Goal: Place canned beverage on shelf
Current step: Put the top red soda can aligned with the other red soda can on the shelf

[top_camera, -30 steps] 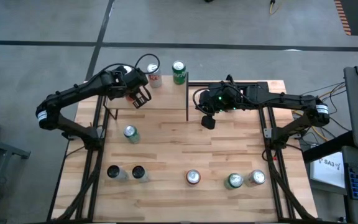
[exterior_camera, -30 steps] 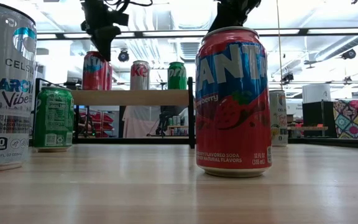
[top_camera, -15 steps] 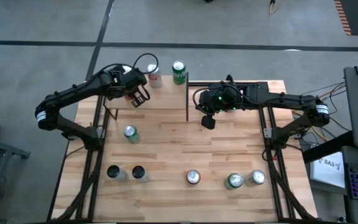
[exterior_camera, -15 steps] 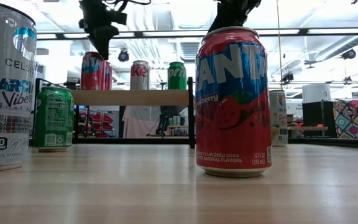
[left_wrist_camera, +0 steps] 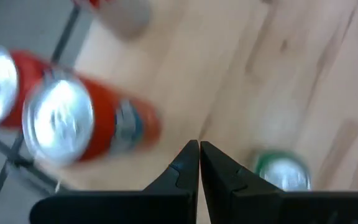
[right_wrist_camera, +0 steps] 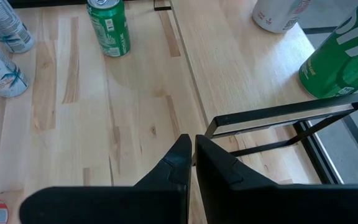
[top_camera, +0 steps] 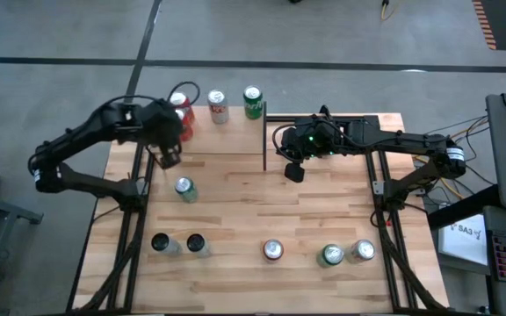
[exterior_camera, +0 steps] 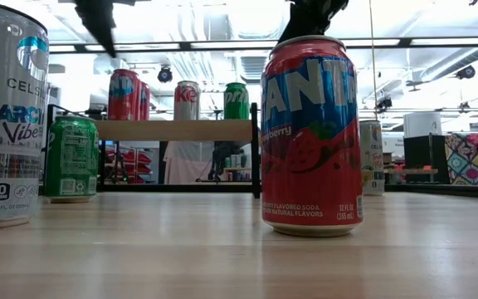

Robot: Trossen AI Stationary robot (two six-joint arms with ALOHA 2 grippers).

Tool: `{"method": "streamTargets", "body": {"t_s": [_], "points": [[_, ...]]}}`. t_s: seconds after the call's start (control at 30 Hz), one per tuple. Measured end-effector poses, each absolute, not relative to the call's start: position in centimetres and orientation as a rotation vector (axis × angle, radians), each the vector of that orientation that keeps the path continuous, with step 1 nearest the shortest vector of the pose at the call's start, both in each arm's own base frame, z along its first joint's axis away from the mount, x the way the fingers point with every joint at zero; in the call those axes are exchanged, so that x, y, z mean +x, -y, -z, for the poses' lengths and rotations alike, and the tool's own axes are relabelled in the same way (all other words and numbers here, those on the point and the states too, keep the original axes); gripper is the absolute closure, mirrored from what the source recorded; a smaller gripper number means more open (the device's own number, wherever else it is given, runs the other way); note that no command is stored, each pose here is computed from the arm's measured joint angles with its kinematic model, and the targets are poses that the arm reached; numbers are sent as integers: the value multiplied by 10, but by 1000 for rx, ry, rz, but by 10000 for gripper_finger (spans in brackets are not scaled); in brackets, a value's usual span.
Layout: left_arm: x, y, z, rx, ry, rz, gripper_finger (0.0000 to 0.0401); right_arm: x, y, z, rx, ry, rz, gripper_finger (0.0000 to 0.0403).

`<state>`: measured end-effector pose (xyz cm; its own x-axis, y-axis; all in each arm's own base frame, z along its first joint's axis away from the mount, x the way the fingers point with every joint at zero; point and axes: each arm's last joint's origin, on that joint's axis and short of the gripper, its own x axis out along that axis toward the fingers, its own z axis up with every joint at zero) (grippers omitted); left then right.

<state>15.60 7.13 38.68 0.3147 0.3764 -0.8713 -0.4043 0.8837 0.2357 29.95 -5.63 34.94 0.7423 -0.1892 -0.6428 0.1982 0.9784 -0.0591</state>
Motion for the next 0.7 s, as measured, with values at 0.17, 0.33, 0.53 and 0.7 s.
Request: {"method": "streamTargets", "body": {"t_s": [0.17, 0.33, 0.53, 0.7], "points": [[140, -70, -389, 15, -1195, -692, 401, 300, 56, -349, 6, -704, 209, 390], [143, -72, -387, 53, -1221, -675, 401, 300, 56, -350, -2, -703, 207, 390], [156, -78, -380, 109, -1290, -623, 401, 300, 56, -350, -3, -701, 206, 390], [164, -81, -375, 165, -1344, -572, 401, 300, 56, -350, -5, -702, 205, 390]]}}
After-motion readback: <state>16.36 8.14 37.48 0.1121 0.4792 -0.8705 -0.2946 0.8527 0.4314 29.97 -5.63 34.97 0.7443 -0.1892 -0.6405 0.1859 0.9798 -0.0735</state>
